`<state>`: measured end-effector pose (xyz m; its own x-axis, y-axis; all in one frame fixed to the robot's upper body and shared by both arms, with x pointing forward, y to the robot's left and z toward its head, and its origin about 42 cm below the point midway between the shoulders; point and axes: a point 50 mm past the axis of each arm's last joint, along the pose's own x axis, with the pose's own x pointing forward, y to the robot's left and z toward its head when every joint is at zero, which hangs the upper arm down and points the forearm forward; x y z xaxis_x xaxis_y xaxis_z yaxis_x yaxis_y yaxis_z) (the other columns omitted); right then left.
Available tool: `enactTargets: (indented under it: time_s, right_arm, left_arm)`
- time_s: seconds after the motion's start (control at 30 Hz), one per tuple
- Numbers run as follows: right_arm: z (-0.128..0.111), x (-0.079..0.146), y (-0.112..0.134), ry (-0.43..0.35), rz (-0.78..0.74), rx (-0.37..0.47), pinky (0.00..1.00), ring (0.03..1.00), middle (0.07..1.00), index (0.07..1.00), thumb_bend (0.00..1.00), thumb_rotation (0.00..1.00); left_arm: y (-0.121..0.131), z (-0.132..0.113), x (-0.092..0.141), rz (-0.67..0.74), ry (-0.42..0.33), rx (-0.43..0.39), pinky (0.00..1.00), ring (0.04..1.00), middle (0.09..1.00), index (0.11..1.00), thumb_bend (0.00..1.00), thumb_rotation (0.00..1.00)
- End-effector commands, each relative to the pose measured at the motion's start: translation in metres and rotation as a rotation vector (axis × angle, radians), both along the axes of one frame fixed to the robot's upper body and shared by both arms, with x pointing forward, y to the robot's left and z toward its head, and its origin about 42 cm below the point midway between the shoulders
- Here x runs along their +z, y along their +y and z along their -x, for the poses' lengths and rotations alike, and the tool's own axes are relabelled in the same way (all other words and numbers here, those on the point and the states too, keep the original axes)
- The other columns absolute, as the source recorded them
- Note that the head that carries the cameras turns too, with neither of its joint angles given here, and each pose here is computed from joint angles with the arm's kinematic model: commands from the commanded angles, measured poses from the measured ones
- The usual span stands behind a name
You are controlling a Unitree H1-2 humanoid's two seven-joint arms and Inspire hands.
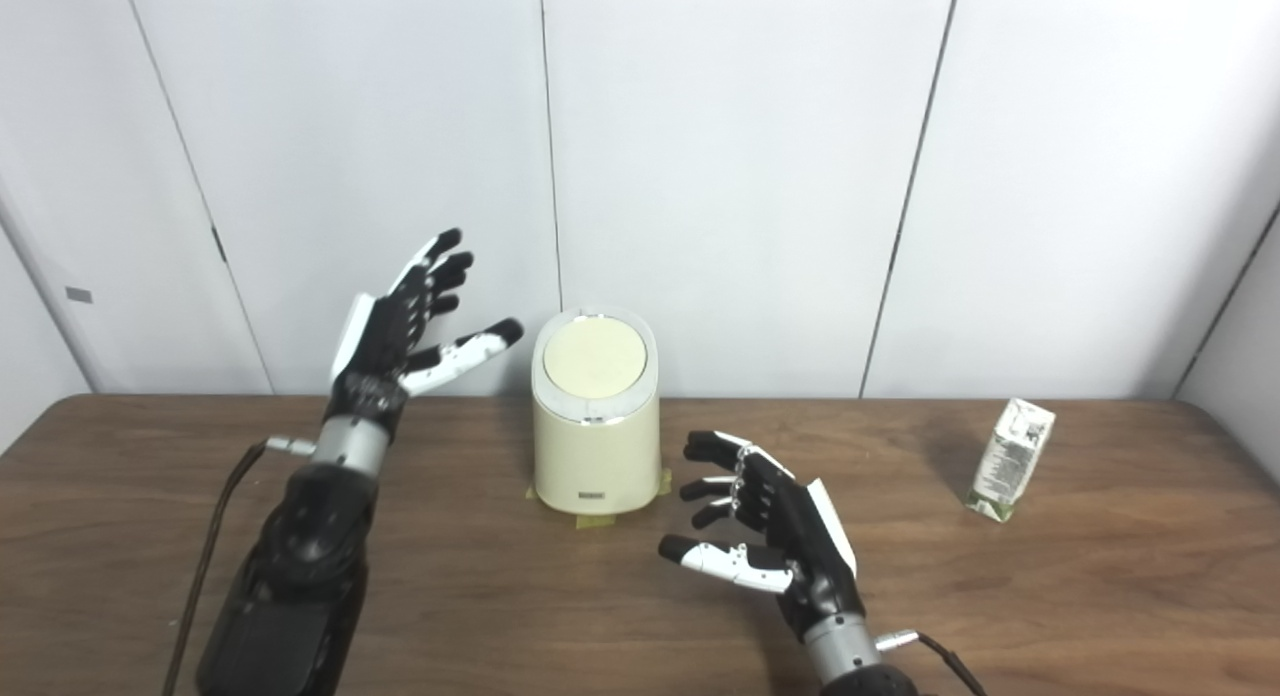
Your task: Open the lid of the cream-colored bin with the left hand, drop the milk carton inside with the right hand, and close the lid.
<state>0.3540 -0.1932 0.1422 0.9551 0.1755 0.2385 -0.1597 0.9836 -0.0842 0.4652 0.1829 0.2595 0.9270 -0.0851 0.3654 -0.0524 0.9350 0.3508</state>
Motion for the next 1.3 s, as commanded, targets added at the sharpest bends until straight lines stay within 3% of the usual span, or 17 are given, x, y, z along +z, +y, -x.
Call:
enactTargets:
  time_s: [0.0, 0.27, 0.43, 0.53, 0.93, 1.27]
  right_arm:
    - [-0.01, 0.026, 0.007, -0.108, -0.017, 0.012, 0.49, 0.624, 0.762, 0.742, 0.67, 0.19]
    - [-0.008, 0.029, 0.011, -0.11, -0.027, 0.002, 0.47, 0.613, 0.753, 0.737, 0.68, 0.2]
    - [-0.008, 0.03, 0.013, -0.109, -0.039, 0.005, 0.49, 0.623, 0.756, 0.735, 0.69, 0.21]
    - [-0.008, 0.031, 0.014, -0.111, -0.041, 0.008, 0.49, 0.626, 0.762, 0.735, 0.69, 0.21]
    - [-0.008, 0.033, 0.016, -0.128, -0.018, 0.007, 0.46, 0.608, 0.76, 0.73, 0.68, 0.27]
    - [-0.006, 0.032, 0.016, -0.126, 0.006, -0.002, 0.46, 0.606, 0.751, 0.732, 0.69, 0.33]
  left_arm:
    - [-0.013, -0.014, 0.039, -0.041, -0.133, -0.004, 0.89, 0.914, 0.901, 0.94, 0.84, 0.27]
    - [-0.033, -0.031, 0.047, -0.188, -0.143, 0.054, 0.83, 0.925, 0.924, 0.946, 0.88, 0.32]
    - [-0.044, -0.033, 0.044, -0.262, -0.148, 0.066, 0.81, 0.916, 0.911, 0.938, 0.89, 0.26]
    - [-0.048, -0.031, 0.041, -0.316, -0.152, 0.079, 0.85, 0.973, 0.949, 0.961, 0.87, 0.25]
    - [-0.037, -0.032, 0.023, -0.461, -0.184, 0.11, 0.73, 0.884, 0.929, 0.956, 0.91, 0.17]
    - [-0.036, -0.03, 0.017, -0.583, -0.179, 0.13, 0.72, 0.877, 0.929, 0.968, 0.91, 0.17]
